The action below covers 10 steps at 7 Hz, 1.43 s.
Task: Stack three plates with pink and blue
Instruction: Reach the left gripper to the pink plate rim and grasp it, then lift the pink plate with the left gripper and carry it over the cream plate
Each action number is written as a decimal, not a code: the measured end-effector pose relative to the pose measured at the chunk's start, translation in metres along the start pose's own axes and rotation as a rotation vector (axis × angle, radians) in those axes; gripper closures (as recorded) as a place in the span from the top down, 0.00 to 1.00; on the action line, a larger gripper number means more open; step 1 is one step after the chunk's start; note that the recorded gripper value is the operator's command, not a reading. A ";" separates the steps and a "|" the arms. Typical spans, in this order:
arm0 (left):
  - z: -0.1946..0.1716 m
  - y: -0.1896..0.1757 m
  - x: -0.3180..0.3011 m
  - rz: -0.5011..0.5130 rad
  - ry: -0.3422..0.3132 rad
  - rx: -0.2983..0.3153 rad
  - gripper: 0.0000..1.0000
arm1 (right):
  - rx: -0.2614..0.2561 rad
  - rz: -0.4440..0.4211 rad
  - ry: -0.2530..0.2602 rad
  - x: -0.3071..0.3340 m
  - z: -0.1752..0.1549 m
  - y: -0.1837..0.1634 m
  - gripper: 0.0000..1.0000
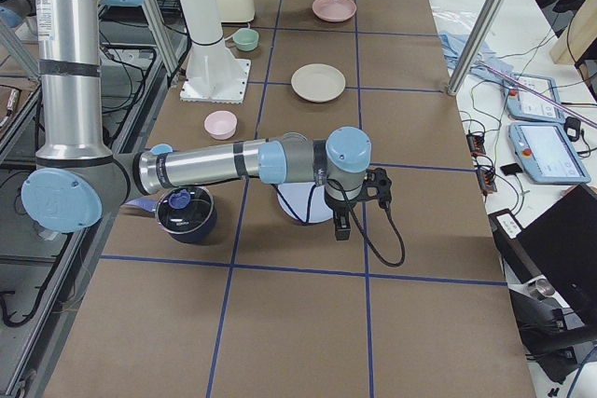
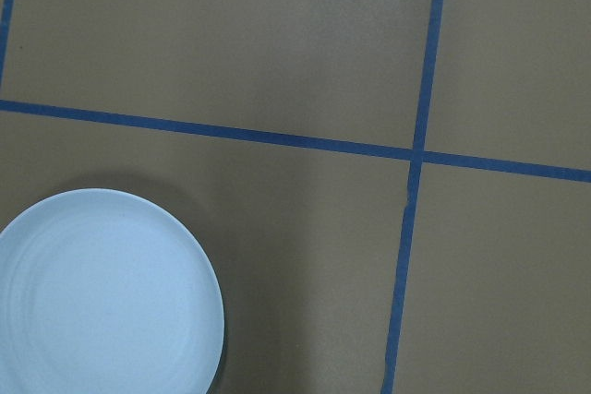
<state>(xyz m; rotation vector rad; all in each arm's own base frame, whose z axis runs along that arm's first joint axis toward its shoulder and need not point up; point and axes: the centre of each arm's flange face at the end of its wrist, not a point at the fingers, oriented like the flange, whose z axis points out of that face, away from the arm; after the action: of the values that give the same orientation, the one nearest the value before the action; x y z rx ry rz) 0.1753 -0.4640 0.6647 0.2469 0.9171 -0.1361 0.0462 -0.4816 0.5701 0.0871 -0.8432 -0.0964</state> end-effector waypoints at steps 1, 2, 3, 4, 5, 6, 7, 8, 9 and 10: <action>-0.002 0.001 0.002 0.005 0.006 0.001 0.00 | 0.000 0.000 -0.001 0.000 0.000 0.000 1.00; -0.005 0.002 0.003 0.008 0.011 0.004 0.00 | 0.001 0.000 -0.001 -0.001 -0.001 0.000 1.00; -0.009 0.002 0.008 0.011 0.023 0.002 0.00 | 0.003 -0.002 -0.001 -0.002 -0.002 0.000 1.00; -0.016 0.002 0.017 0.018 0.059 -0.019 0.00 | 0.004 -0.003 -0.001 -0.002 -0.002 0.000 1.00; -0.027 -0.001 0.026 0.020 0.113 -0.049 0.00 | 0.004 -0.004 -0.001 -0.003 -0.002 -0.001 1.00; -0.043 -0.010 0.037 0.020 0.165 -0.066 0.00 | 0.007 -0.007 -0.001 -0.004 -0.003 -0.001 1.00; -0.054 -0.024 0.055 0.007 0.201 -0.071 0.00 | 0.011 -0.012 -0.001 -0.006 -0.005 0.000 1.00; -0.061 -0.047 0.088 -0.036 0.228 -0.066 0.00 | 0.017 -0.019 -0.001 -0.009 -0.008 -0.001 1.00; -0.067 -0.074 0.125 -0.087 0.250 -0.060 0.00 | 0.022 -0.024 0.000 -0.012 -0.011 -0.001 1.00; -0.072 -0.102 0.169 -0.142 0.265 -0.055 0.00 | 0.026 -0.017 -0.001 -0.014 -0.013 -0.001 1.00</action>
<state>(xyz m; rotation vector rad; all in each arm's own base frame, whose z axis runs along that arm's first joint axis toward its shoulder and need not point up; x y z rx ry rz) 0.1996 -0.5446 0.4727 0.1500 1.2011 -0.2120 0.0460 -0.4808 0.5509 0.1180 -0.8450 -0.1013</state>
